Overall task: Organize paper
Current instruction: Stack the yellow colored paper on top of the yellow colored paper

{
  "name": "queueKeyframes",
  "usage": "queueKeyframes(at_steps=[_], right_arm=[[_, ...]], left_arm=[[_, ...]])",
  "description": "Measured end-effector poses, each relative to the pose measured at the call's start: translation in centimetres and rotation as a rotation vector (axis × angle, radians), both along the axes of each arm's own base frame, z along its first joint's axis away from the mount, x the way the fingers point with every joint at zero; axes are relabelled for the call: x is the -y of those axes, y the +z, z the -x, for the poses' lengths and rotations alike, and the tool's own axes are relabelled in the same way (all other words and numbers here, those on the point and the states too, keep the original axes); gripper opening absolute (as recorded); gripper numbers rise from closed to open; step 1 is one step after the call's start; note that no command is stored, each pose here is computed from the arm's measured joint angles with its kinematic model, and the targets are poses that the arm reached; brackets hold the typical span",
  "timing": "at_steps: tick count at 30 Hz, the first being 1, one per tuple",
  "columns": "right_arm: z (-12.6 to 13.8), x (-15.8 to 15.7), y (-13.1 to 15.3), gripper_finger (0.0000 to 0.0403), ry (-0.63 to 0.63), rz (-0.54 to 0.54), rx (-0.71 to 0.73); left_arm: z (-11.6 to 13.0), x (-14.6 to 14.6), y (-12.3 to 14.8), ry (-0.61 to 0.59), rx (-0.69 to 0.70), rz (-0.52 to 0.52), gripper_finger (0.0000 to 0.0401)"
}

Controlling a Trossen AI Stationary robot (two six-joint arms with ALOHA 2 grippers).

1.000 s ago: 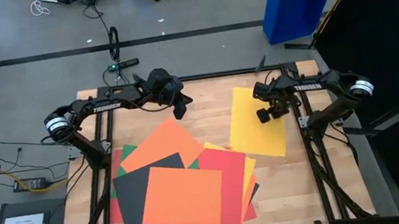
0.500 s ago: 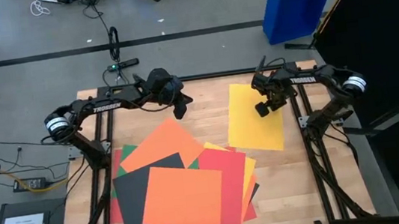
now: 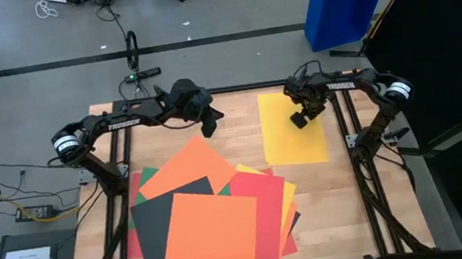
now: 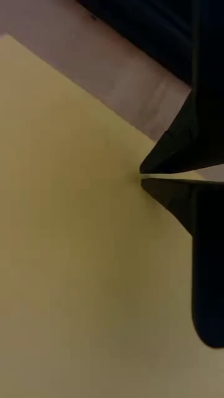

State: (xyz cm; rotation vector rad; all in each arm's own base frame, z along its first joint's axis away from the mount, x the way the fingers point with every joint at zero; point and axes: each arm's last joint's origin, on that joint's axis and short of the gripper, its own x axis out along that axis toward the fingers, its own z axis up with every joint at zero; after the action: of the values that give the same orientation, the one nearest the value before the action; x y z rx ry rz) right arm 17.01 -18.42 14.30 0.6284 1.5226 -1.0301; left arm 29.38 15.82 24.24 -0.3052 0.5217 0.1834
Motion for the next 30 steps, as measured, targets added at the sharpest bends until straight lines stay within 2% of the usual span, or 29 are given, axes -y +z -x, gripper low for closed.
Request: queueKeyframes(at_steps=[11,18,22,24,27,30], right_arm=[[1.1,0.3,0.3,0.0,-0.027,-0.028,-0.023],[0.4,-0.9,2.3,0.0,0.006,0.036,0.045],[-1.1,-3.2,4.3,0.0,0.186,0.049,0.165],[-2.3,-4.7,4.9,0.0,0.306,0.033,0.269],[-4.2,-7.4,4.5,0.0,0.509,-0.026,0.384],[-5.4,-10.2,3.1,0.0,0.658,-0.093,0.361]], left_arm=[[0.0,0.1,0.0,-0.003,-0.002,0.001,0.0],[0.0,0.1,0.0,-0.003,-0.002,0.001,0.0],[0.0,0.1,0.0,-0.003,-0.002,0.0,0.0],[0.0,0.1,0.0,-0.003,-0.002,0.0,0.0],[0.0,0.1,0.0,-0.003,-0.001,-0.001,0.0],[0.0,0.1,0.0,-0.003,-0.001,-0.001,0.0]])
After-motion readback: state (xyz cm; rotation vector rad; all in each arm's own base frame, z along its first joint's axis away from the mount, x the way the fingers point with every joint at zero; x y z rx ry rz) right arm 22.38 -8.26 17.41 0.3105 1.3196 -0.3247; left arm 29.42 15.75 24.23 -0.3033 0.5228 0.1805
